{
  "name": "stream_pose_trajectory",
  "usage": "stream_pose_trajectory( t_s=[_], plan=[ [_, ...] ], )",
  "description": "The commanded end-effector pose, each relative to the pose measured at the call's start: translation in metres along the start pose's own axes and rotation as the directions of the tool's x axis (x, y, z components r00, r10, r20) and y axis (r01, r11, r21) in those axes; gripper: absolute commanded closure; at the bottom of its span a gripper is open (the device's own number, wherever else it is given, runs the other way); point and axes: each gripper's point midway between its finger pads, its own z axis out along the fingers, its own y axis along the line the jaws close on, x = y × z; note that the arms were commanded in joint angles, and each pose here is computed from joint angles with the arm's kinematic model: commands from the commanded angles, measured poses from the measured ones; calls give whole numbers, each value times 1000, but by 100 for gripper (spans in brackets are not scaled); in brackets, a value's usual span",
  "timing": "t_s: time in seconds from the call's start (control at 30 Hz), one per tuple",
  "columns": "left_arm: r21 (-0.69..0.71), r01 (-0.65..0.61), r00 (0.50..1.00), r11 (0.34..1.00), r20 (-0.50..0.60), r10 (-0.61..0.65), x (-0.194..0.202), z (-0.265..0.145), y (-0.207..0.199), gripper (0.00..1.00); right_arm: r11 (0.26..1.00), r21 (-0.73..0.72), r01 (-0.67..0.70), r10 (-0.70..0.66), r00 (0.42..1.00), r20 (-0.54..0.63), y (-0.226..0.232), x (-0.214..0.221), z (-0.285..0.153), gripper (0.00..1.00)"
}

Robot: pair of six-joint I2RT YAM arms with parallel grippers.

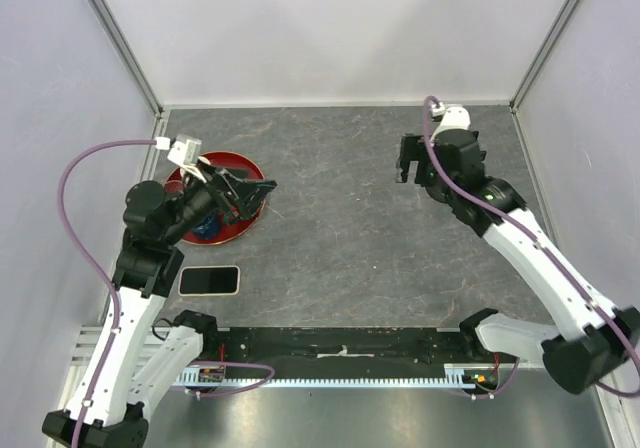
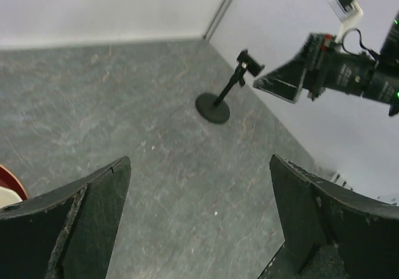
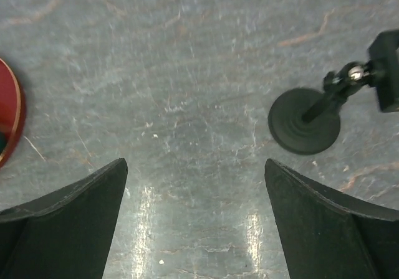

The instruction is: Place the phone on the phone stand

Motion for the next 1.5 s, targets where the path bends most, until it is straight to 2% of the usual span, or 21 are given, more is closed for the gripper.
stream_pose_trajectory(
  t_s=[0.0, 0.07, 0.23, 0.33, 0.53, 0.67, 0.9, 0.97, 1.1, 1.23, 1.37, 1.47],
  plan=[
    [18, -70, 992, 997, -103, 71, 31, 9, 8, 2, 1000, -10, -1, 0, 996, -88, 14, 29, 42, 2],
    [4, -79, 985, 997, -151, 79, 47, 11, 16, 2, 998, -33, 47, -50, 992, -118, 19, 37, 55, 2],
    [-42, -103, 962, 994, -258, 89, 82, 18, 38, 4, 984, 25, 175, -167, 967, -190, 6, 63, 89, 2],
    [-35, -110, 957, 993, -274, 96, 94, 19, 39, 4, 983, 62, 174, -158, 966, -206, -13, 68, 101, 2],
    [-1, -97, 950, 995, -297, 92, 114, 20, 34, 5, 999, 35, -9, 14, 992, -122, -64, 38, 115, 2],
    [43, -94, 946, 995, -307, 102, 118, 22, 23, 5, 997, 60, -44, 48, 996, -75, -94, 15, 123, 2],
    [64, -86, 944, 994, -313, 102, 123, 20, 16, 7, 986, 114, -123, 120, 992, 34, -158, -34, 114, 2],
    [66, -84, 944, 994, -315, 101, 124, 20, 15, 7, 989, 67, -134, 131, 991, 40, -157, -39, 110, 2],
    [75, -79, 944, 994, -314, 98, 123, 21, 13, 7, 982, 129, -141, 131, 988, 82, -172, -50, 99, 2],
    [80, -76, 945, 994, -311, 97, 123, 21, 12, 7, 929, 198, -312, 299, 950, 94, -191, -41, 101, 2],
    [75, -74, 945, 994, -315, 94, 125, 21, 13, 7, 813, 217, -540, 532, 841, 100, -190, -18, 112, 2],
    [79, -69, 942, 994, -323, 91, 127, 21, 13, 7, 794, 181, -580, 570, 814, 109, -185, -13, 117, 2]
  ],
)
